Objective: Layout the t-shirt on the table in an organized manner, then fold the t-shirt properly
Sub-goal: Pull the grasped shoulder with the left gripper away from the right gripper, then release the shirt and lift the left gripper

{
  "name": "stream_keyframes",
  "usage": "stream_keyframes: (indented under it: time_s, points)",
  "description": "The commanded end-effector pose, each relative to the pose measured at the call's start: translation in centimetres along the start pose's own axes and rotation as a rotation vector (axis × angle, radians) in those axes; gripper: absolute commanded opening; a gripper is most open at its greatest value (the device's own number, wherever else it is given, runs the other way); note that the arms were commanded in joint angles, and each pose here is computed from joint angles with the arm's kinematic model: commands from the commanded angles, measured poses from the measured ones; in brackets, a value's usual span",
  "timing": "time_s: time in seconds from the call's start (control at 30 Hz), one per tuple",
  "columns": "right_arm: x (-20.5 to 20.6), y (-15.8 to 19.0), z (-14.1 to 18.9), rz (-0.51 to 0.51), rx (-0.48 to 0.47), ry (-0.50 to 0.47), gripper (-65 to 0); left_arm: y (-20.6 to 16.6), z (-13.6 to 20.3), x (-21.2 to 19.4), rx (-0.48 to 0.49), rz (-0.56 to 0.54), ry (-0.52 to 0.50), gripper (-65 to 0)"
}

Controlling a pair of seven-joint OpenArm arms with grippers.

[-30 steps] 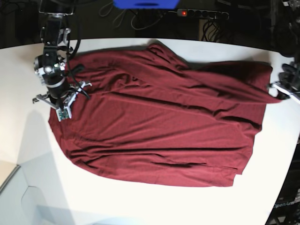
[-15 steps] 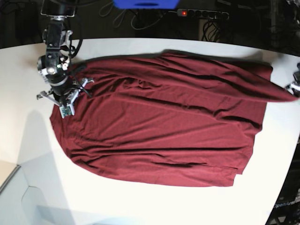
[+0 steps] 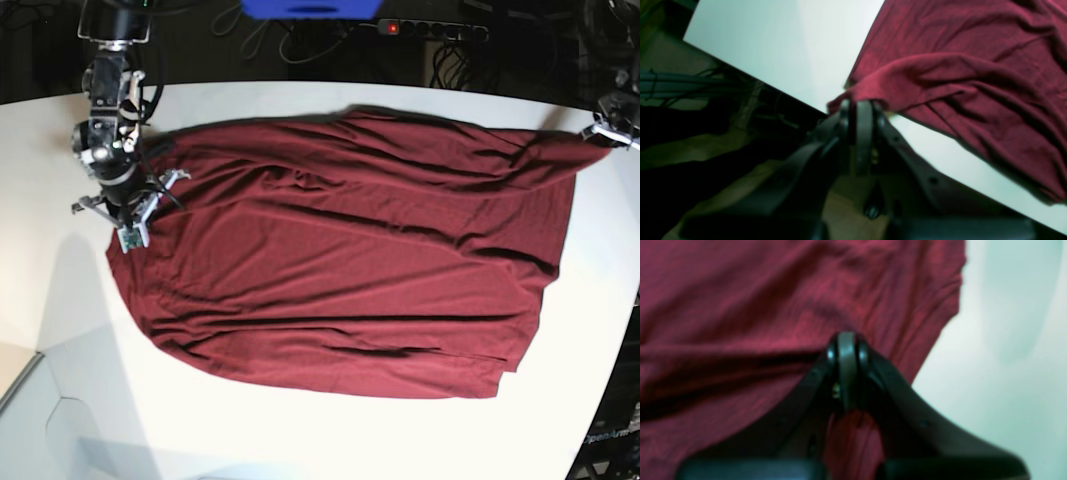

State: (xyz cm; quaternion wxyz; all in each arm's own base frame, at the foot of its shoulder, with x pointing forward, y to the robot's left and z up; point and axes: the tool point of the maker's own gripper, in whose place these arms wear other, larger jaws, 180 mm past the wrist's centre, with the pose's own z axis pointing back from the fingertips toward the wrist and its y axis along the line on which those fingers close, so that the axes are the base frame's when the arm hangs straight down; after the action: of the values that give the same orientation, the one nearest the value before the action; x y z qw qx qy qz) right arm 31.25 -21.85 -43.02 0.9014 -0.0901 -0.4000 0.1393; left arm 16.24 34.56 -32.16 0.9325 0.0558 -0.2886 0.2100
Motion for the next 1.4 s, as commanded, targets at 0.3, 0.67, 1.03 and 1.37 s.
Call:
stream_keyframes:
  time_s: [0.3,0.67,1.03,1.37]
  points:
    - [-2.1,-2.5,-2.0,0.018,-0.013,0.068,-65.0,1.3,-0.4,0.0,0.03,0.01,0.006,-65.0]
    - [-0.6,-5.1,-3.2,-0.028,-0.055,0.055,-65.0,-2.1,-2.0,-1.1,-0.051,-0.033,0.056,-65.0]
    - [3.7,-6.2,-1.9,-0.002,-0.098,-0.054,-65.0,-0.7,-4.8,-1.7,-0.033,0.048,0.117,-65.0]
    - [3.8,-6.0,-1.7,-0.003,-0.096,-0.063,-65.0,0.2,-3.9,1.3,-0.014,0.033,0.053,-47.4]
